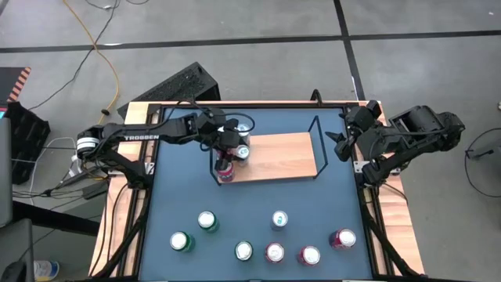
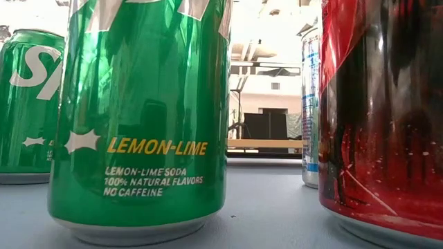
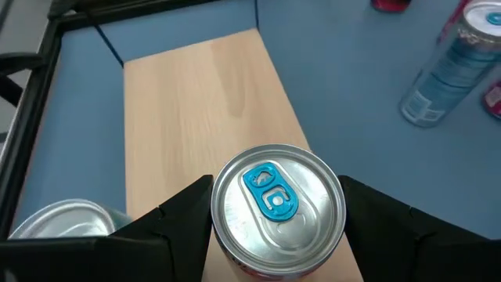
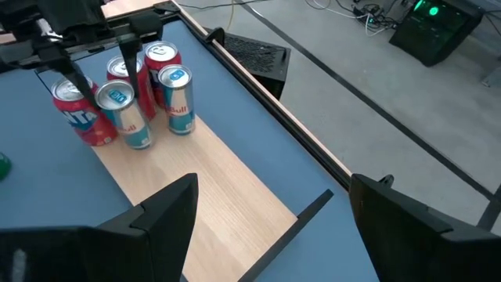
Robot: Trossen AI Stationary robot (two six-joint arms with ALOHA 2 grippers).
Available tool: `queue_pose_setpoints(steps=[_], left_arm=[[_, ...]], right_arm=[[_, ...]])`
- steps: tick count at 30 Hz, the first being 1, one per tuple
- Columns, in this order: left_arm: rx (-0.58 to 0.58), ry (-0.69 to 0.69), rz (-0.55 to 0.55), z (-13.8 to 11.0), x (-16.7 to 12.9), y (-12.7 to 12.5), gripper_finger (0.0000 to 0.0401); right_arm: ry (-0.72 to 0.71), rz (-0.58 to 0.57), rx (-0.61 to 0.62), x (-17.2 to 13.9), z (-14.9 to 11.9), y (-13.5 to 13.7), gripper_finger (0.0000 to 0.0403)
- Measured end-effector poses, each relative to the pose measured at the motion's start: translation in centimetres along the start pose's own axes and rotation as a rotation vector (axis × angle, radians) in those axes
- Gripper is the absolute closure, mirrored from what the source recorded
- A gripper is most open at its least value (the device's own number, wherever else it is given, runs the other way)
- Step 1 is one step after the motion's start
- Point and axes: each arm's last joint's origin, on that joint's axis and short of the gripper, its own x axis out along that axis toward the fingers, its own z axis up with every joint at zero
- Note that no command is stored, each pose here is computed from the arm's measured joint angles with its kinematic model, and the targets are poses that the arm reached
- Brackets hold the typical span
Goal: Place canned beverage on shelf
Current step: Put the blue soda can on the shelf aligned with other blue soda can
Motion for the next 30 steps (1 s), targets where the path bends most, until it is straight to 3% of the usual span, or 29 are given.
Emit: queue_pose_setpoints(steps=[30], left_arm=[[-0.003, 0.018, 0.01, -0.15, -0.01, 0.02, 0.0172]], right_arm=[[0.002, 0.002, -0.001, 0.0, -0.01, 0.0, 0.0085]])
